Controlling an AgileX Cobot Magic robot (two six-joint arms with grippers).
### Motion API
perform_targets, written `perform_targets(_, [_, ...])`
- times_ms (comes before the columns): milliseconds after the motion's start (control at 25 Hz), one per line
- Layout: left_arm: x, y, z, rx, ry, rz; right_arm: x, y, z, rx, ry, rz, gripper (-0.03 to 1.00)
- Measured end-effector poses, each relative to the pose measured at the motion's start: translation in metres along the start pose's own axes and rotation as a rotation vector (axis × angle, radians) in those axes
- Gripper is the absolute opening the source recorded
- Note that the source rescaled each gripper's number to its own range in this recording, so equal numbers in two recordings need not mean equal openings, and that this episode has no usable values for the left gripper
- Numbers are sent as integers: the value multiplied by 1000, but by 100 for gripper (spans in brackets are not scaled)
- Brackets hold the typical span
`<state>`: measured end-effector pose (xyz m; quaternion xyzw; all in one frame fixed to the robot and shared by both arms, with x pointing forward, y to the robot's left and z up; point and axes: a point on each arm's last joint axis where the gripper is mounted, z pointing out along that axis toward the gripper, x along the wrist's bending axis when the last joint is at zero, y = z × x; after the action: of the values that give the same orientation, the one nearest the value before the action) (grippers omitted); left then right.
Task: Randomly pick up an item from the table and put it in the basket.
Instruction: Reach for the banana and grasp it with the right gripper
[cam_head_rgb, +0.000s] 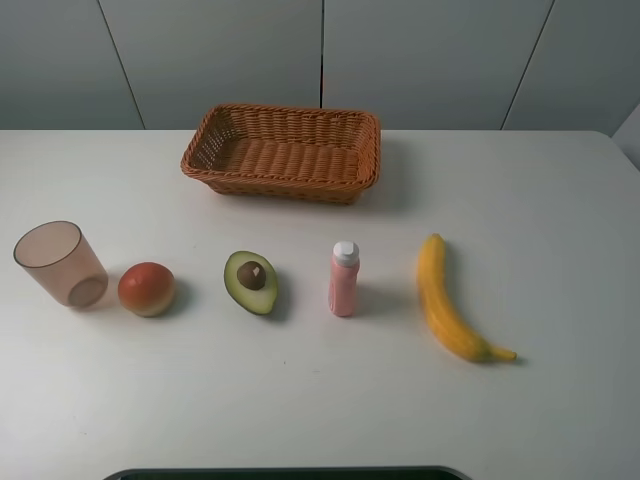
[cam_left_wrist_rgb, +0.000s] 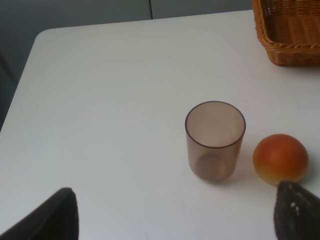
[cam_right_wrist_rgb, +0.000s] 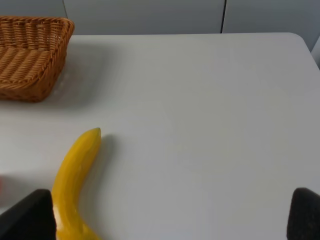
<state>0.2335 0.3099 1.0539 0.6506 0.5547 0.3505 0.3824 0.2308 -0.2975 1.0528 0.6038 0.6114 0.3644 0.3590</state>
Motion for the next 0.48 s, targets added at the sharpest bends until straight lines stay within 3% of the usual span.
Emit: perform_targets(480, [0, 0, 0, 0, 0, 0, 0, 0, 0, 0, 0, 0, 100])
